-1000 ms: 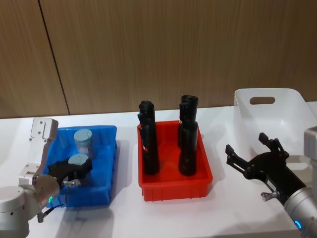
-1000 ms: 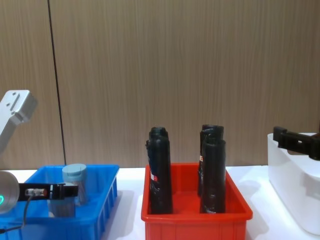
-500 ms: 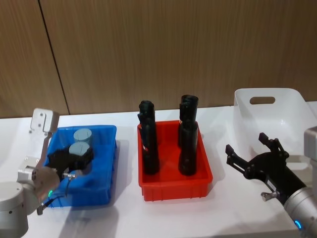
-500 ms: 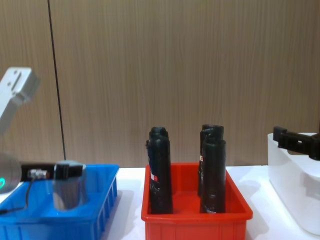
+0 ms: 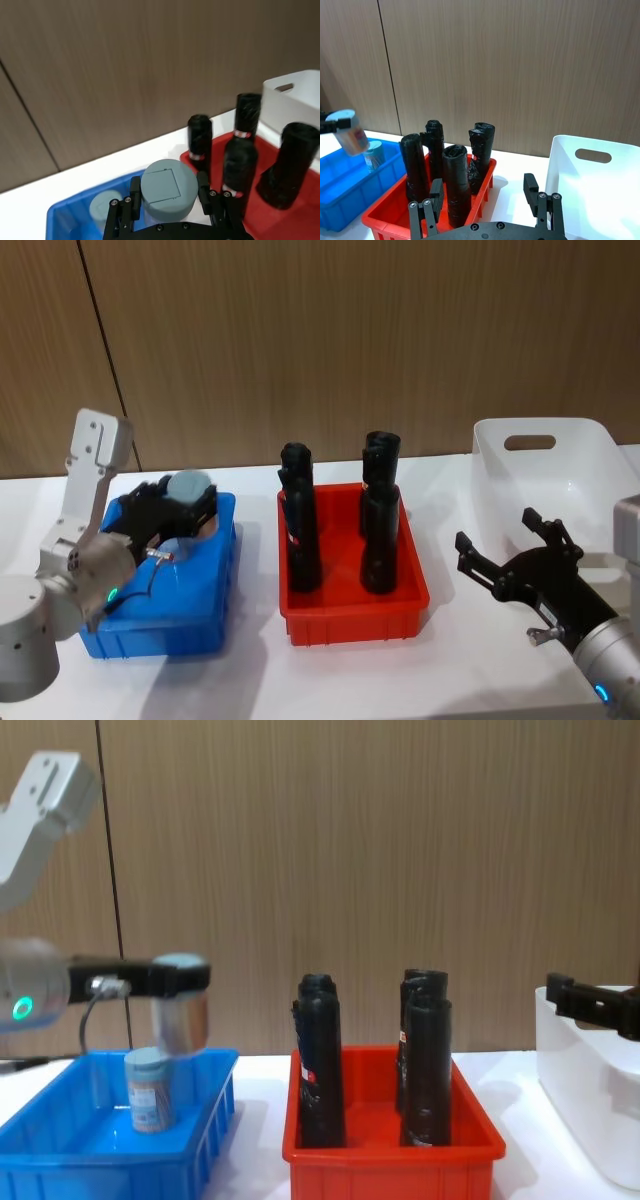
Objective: Pick the cotton swabs from the blue box and place them into the white box.
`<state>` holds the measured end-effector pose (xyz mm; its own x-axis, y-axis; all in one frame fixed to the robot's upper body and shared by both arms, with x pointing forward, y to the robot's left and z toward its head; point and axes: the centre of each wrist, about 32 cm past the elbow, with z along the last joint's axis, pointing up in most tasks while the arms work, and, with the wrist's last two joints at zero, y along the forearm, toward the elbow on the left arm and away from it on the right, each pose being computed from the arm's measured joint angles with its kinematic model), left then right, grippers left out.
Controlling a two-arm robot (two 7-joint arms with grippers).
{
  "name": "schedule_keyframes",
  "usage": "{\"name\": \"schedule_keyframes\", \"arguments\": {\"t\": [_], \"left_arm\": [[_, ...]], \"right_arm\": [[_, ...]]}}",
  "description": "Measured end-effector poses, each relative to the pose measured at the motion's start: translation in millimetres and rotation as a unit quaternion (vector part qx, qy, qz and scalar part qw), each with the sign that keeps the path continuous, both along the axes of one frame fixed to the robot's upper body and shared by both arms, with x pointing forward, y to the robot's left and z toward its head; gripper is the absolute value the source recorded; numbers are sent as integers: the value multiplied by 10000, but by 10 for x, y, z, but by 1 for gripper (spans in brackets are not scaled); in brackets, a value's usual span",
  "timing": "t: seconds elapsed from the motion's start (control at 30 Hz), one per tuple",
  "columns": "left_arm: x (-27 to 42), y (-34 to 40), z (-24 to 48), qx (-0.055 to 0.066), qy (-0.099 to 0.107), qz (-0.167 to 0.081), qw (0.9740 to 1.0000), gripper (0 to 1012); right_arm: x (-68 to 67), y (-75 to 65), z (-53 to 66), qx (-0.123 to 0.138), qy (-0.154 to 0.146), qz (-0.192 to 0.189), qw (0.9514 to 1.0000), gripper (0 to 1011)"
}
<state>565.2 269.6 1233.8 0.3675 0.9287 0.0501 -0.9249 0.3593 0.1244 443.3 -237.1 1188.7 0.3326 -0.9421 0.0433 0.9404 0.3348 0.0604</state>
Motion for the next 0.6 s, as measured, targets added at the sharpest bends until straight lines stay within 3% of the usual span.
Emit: {"name": "schedule_keyframes", "arguments": {"t": [0.27, 0.6], "left_arm": [[-5, -59, 178, -128, -294, -523, 9981, 671], [21, -109, 369, -339, -490, -1272, 9901, 671]], "right_arm": [[0, 0, 0, 0, 0, 0, 10000, 1002], [0, 0, 0, 0, 0, 0, 10000, 1002]]}}
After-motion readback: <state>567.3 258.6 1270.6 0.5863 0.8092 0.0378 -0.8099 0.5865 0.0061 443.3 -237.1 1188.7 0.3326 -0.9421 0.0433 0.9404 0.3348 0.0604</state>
